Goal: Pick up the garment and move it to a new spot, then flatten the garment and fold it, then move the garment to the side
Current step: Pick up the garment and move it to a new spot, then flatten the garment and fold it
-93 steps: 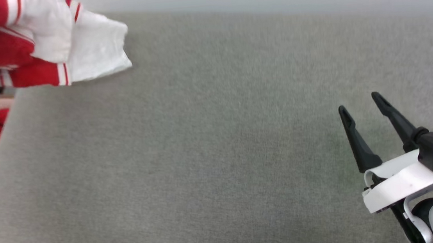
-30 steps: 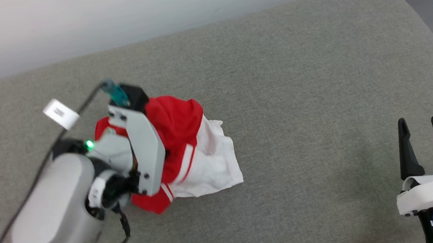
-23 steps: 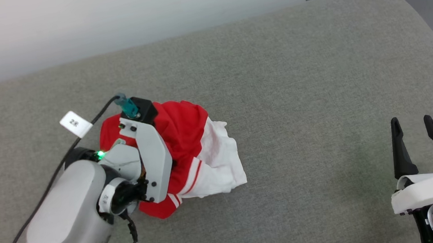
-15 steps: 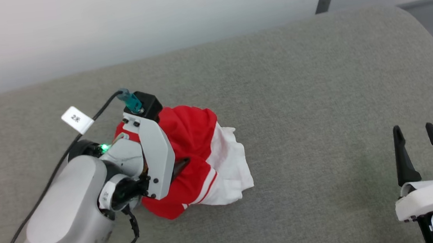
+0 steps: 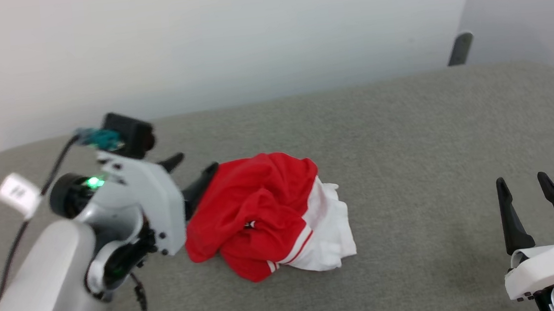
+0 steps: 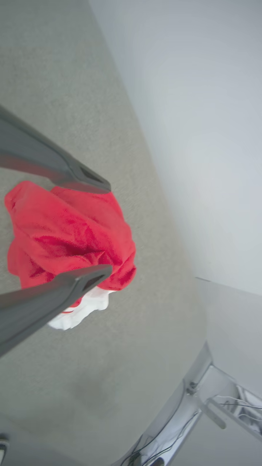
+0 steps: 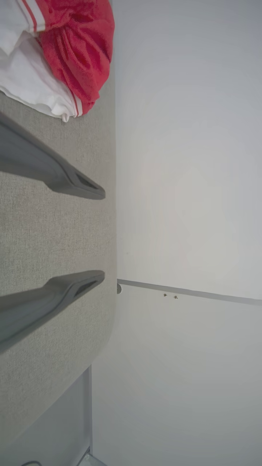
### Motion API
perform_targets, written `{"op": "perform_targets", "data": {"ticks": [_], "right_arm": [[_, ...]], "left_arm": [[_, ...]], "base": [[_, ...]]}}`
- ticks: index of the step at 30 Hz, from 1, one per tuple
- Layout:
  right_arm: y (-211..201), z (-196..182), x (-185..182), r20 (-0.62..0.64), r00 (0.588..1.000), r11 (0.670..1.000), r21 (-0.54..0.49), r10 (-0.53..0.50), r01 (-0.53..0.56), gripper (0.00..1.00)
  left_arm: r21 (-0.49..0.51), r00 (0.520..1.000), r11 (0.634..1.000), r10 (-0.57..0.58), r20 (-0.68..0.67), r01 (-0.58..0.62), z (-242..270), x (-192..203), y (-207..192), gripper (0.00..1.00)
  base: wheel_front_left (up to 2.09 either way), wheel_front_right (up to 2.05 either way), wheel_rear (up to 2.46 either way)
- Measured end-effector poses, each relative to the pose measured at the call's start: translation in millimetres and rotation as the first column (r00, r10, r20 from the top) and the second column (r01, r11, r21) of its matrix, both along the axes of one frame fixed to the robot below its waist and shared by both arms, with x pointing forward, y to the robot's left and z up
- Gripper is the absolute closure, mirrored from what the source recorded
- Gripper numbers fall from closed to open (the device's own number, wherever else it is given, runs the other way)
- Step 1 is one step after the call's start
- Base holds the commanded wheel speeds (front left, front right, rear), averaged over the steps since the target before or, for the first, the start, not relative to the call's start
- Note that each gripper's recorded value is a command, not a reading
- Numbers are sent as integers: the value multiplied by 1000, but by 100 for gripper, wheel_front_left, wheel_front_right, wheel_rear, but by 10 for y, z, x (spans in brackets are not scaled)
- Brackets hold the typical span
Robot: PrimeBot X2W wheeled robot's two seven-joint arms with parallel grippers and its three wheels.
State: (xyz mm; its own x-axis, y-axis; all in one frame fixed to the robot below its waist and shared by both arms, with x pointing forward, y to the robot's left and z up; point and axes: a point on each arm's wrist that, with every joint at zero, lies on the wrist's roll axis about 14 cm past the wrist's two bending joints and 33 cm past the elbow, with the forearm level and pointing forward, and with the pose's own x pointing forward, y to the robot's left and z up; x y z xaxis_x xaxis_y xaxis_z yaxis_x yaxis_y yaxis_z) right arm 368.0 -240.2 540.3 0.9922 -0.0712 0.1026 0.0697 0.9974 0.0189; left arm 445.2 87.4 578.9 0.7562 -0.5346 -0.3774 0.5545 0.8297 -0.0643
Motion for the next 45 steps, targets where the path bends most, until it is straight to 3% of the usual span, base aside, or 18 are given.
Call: {"op": "perform_targets", "data": {"ticks": [5,16,31,45], "right_arm": [[146,107,32,32,998,999,-5,50,-50,0],[415,208,50,67,989,992,-10,128,-128,0],[291,141,-63,71,992,994,-16,108,-107,0],[219,-51,-183,29,996,997,2,80,-80,0]], "left_arm": [[-78,969,992,116,217,-101,319,-83,412,0],[-216,836,932,358,416,-292,244,-581,1202,0],[-267,703,829,559,440,-492,-186,-1190,1903,0],[-249,681,815,575,452,-523,-258,-1297,1992,0]], "base": [[0,0,0],[0,0,0],[0,0,0],[0,0,0]]}}
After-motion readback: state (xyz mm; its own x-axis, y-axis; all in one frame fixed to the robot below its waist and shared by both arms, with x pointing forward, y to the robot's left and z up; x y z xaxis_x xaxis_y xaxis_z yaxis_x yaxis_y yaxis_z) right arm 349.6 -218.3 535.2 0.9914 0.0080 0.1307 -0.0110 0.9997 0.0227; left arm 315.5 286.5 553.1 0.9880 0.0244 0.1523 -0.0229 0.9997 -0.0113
